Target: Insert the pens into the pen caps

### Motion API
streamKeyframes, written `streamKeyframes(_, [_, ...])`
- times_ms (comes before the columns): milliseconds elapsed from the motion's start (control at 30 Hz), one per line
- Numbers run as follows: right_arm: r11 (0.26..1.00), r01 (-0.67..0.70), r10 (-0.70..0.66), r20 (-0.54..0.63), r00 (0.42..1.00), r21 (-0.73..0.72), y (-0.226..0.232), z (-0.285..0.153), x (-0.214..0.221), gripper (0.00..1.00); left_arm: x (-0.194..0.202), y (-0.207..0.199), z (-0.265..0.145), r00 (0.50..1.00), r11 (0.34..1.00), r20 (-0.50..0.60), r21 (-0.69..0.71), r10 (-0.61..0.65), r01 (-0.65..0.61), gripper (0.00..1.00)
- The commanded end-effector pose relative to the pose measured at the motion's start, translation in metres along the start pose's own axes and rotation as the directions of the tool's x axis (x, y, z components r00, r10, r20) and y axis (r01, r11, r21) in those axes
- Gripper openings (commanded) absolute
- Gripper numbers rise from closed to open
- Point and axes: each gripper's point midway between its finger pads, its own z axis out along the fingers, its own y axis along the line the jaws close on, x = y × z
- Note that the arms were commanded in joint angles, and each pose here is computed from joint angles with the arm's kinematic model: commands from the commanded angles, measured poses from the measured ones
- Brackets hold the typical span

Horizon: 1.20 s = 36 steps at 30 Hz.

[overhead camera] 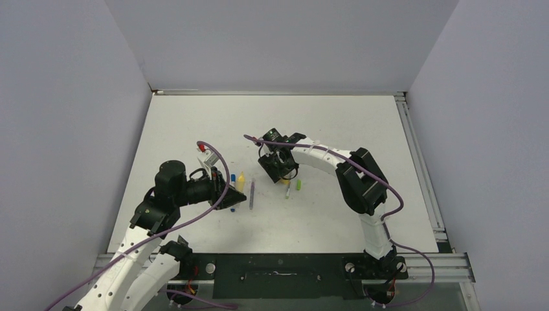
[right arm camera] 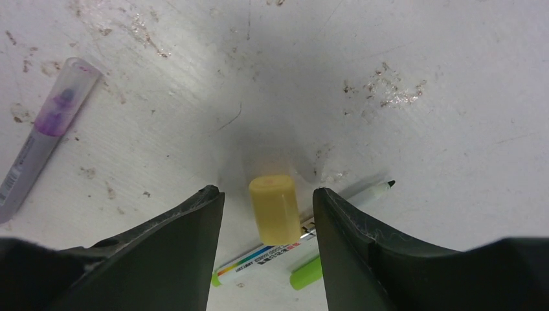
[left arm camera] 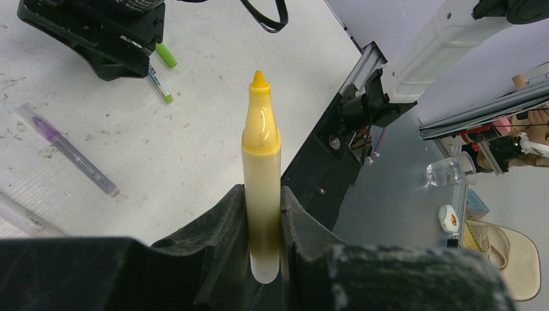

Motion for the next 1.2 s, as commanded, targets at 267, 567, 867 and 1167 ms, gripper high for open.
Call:
streamKeyframes(267, [0.997,0.013,-0.014,0.015,1.000,0.080,-0.013,0.004,-0.009,0.39,-0.010,-0.005,0.001,0.998,0.999,0.036,0.021,0.045,-0.046,0.00])
streamKeyframes(567, [0.997,-0.005,0.002,0.045,0.999,0.077,-0.011,-0.006,-0.012,0.09,-0.010,-0.005,0.001,0.998,0.999,0.036,0.019,0.043,-0.044,0.00])
streamKeyframes(867, [0.991,-0.114,0.098,0.193,0.976,0.072,-0.002,-0.053,-0.032,0.05,-0.014,0.000,0.003,0.998,0.999,0.046,-0.002,0.044,-0.044,0.00])
streamKeyframes(1167, [0.963,-0.270,0.251,0.395,0.884,-0.009,0.016,-0.120,-0.055,0.05,-0.020,0.005,0.013,0.996,0.996,0.059,-0.061,0.063,-0.059,0.00])
